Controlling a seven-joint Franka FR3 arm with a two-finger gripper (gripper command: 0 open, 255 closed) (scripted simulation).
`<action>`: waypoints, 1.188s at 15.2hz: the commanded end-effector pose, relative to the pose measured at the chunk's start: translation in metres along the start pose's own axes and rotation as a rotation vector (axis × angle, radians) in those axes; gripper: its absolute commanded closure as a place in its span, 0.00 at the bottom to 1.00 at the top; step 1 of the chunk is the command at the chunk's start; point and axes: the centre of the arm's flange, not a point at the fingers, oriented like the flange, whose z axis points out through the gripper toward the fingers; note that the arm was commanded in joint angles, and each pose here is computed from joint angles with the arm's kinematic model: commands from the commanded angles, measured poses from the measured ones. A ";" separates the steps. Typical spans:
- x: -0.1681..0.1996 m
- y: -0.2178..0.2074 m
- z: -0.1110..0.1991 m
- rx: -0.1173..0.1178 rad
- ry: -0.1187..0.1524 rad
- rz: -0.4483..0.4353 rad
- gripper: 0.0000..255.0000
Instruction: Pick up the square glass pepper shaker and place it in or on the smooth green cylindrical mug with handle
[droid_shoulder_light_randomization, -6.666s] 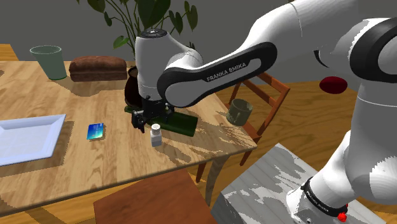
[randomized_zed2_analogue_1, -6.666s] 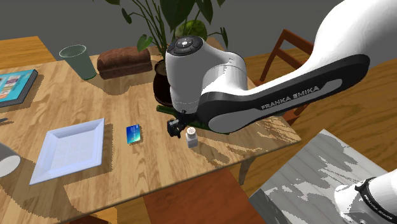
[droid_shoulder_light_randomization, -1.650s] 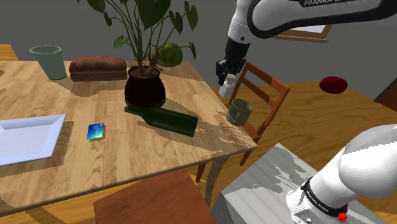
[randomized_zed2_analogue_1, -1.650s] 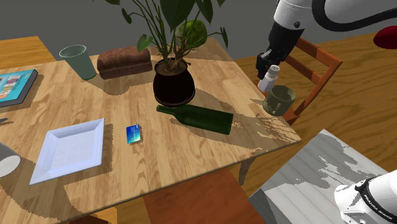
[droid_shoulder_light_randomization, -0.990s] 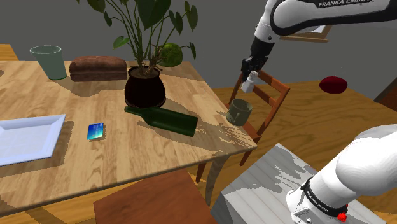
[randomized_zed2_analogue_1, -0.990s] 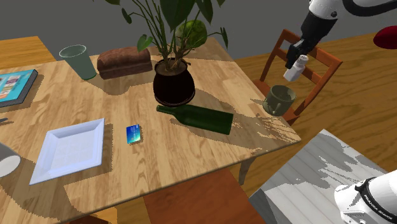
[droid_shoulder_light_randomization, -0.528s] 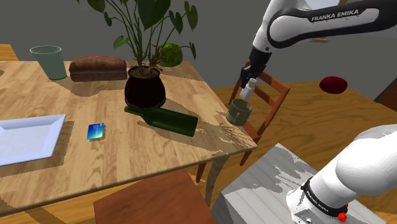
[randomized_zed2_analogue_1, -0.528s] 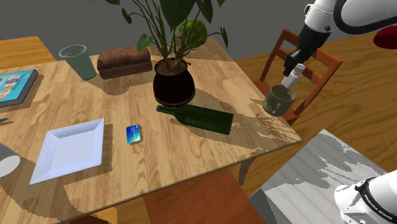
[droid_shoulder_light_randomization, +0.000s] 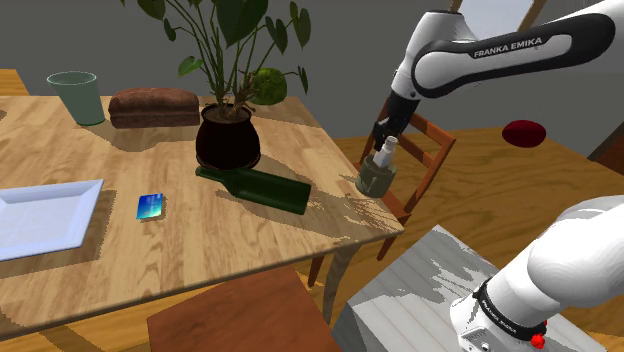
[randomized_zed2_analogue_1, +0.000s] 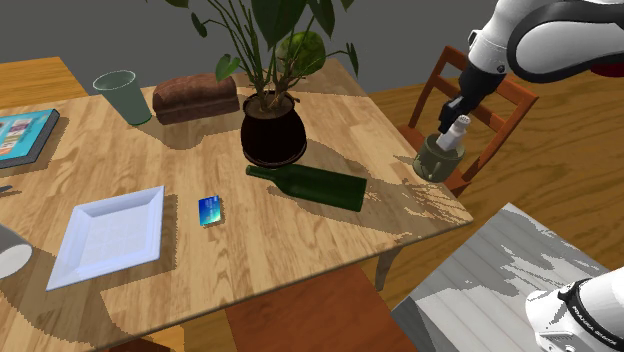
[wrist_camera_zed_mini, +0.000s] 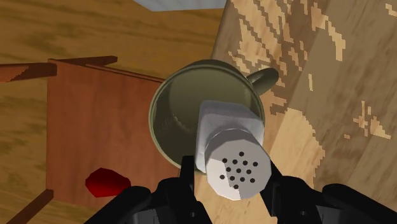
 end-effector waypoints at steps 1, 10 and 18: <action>-0.001 -0.001 0.007 0.000 0.001 0.000 1.00; -0.001 -0.001 0.007 0.000 0.001 0.000 0.00; -0.001 -0.001 -0.043 0.000 0.001 0.000 0.00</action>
